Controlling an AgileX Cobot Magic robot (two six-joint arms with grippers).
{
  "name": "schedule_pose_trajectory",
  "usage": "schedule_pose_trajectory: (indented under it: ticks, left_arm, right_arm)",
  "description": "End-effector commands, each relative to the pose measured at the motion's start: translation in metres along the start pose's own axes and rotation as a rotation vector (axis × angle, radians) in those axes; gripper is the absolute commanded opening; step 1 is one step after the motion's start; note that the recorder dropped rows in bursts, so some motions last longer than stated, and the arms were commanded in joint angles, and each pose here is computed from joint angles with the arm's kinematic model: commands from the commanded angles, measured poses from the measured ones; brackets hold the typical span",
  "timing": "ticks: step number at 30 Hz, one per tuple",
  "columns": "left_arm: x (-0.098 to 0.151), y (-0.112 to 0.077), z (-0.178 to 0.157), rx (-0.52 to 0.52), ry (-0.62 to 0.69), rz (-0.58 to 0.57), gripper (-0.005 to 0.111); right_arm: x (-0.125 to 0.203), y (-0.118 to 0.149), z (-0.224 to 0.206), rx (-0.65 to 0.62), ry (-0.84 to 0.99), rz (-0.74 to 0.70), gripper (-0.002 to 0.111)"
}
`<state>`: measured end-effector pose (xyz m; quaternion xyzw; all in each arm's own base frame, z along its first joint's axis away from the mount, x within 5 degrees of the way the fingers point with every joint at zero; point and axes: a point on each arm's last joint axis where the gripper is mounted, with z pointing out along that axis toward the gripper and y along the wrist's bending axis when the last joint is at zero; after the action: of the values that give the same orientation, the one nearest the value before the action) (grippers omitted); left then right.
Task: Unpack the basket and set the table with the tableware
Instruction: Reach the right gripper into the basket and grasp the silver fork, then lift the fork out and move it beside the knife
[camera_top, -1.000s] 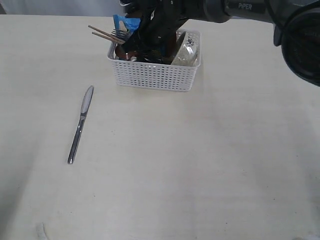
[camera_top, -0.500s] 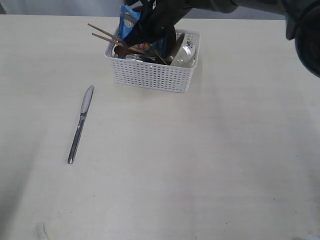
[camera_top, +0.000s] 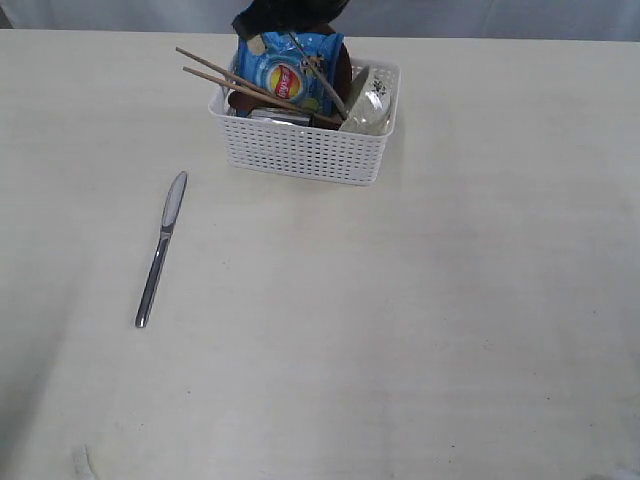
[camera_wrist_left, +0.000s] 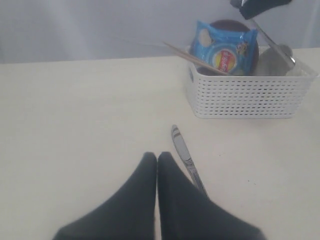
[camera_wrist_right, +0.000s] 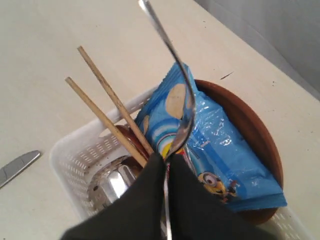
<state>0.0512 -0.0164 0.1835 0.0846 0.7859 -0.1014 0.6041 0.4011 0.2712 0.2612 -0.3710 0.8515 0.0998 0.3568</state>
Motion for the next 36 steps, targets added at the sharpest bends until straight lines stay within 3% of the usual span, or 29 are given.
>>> schedule_pose_trajectory:
  ticks: [1, 11, 18, 23, 29, 36]
  left_arm:
    - [0.001, 0.0, 0.0, 0.005, -0.001, 0.002, 0.0]
    - [0.001, 0.0, 0.0, 0.005, -0.001, 0.002, 0.0]
    - [0.001, 0.0, 0.0, 0.005, -0.001, 0.002, 0.0]
    - [0.001, 0.0, 0.0, 0.004, -0.001, 0.003, 0.0]
    - [0.001, 0.0, 0.0, 0.005, -0.001, 0.003, 0.0]
    - [0.001, 0.0, 0.0, 0.005, -0.001, 0.003, 0.0]
  right_arm:
    - [-0.016, 0.014, -0.031, -0.02, -0.055, 0.018, 0.0]
    - [-0.021, 0.055, -0.057, -0.161, -0.017, 0.148, 0.0]
    - [0.014, 0.096, -0.033, -0.334, 0.101, 0.323, 0.0]
    - [0.046, 0.115, -0.014, -0.408, 0.149, 0.541, 0.0]
    - [0.082, 0.122, 0.002, -0.387, 0.192, 0.714, 0.0]
    - [0.11, 0.135, 0.014, -0.315, 0.178, 0.77, 0.0]
